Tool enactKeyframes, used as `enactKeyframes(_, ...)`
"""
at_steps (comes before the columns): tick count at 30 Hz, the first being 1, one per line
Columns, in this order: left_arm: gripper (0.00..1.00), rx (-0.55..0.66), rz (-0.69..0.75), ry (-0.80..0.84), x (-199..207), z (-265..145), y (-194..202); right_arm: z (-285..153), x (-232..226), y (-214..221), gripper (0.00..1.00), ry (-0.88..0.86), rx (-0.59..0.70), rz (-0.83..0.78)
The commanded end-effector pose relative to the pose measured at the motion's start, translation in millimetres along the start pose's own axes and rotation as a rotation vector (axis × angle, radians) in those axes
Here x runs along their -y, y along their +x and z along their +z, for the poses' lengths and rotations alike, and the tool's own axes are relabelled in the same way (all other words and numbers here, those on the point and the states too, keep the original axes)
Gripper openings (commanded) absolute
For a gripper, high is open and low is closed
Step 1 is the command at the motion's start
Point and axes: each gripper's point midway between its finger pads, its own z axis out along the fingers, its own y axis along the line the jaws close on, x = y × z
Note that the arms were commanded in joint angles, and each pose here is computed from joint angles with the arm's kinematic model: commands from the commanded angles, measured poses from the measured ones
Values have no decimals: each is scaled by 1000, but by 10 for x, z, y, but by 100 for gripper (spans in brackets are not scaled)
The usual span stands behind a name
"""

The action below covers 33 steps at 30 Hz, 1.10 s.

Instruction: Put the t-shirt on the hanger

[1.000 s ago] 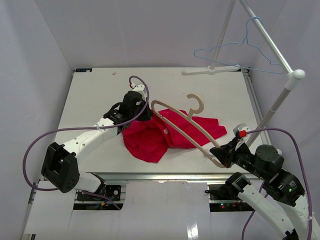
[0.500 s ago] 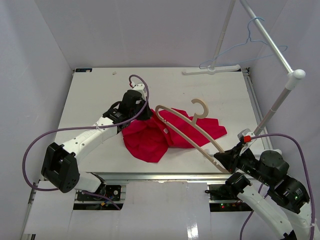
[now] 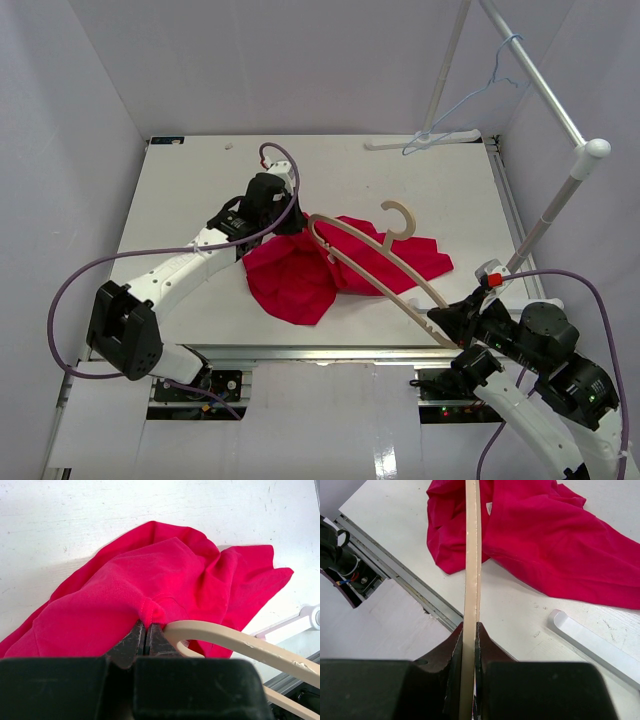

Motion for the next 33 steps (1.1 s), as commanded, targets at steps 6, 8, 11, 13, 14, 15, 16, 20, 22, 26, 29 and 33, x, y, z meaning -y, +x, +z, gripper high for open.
enactKeyframes(6, 0, 42, 16, 99, 244, -170, -258, 46, -109, -53, 8, -67, 29, -16)
enactKeyframes(8, 0, 40, 23, 116, 277, -184, -264, 67, -138, -44, 8, -87, 25, -15)
enactKeyframes(11, 0, 29, 34, 148, 334, -212, -255, 102, -118, -30, 8, -82, 24, -13)
enactKeyframes(13, 0, 31, 40, 170, 383, -262, -282, 130, -94, -30, 8, -71, 25, -9)
enactKeyframes(14, 0, 34, 44, 187, 417, -303, -303, 141, -91, -42, 8, -70, 29, -7)
enactKeyframes(15, 0, 42, 49, 201, 451, -342, -338, 150, -91, -63, 8, -69, 36, -3)
enactKeyframes(16, 0, 48, 54, 214, 482, -378, -366, 162, -98, -85, 8, -73, 43, -1)
enactKeyframes(20, 0, 59, 87, 288, 626, -564, -434, 254, -173, -156, 8, -122, 49, 5)
enactKeyframes(22, 0, 59, 103, 330, 700, -658, -446, 302, -164, -183, 8, -121, 55, 7)
enactKeyframes(26, 0, 66, 116, 380, 793, -789, -481, 416, -119, -196, 8, -111, 63, 14)
enactKeyframes(29, 0, 47, 121, 436, 884, -857, -451, 475, -115, -246, 8, -117, 93, 18)
enactKeyframes(33, 0, 11, 148, 577, 1102, -1012, -401, 545, -162, -396, 8, -148, 162, 32)
